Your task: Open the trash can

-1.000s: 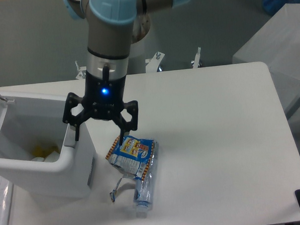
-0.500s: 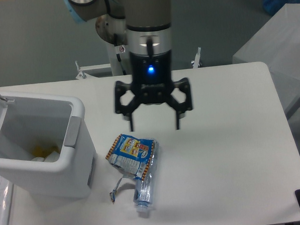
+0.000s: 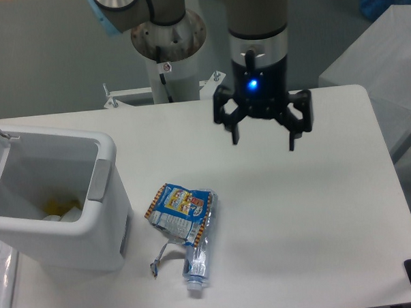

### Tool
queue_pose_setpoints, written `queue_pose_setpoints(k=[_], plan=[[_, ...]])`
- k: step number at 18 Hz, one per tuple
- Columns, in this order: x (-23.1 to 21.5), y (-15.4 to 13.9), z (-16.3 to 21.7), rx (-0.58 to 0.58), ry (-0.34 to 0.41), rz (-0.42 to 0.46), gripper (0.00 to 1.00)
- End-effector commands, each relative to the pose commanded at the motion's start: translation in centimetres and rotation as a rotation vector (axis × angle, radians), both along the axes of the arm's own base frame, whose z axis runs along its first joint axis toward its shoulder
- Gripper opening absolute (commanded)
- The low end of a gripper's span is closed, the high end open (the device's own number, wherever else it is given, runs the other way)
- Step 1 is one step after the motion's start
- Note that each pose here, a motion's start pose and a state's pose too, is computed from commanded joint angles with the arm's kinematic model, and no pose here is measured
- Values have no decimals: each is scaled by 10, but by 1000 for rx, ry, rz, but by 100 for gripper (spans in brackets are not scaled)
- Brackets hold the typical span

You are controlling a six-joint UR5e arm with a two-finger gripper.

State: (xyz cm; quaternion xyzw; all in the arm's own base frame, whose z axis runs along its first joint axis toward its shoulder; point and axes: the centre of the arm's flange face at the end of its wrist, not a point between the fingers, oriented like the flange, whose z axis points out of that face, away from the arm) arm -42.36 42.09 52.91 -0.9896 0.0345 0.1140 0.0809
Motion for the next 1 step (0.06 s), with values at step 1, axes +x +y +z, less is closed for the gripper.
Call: queue_pose_setpoints(k=[1], plan=[[-1,-1,0,-2,-1,0,100]])
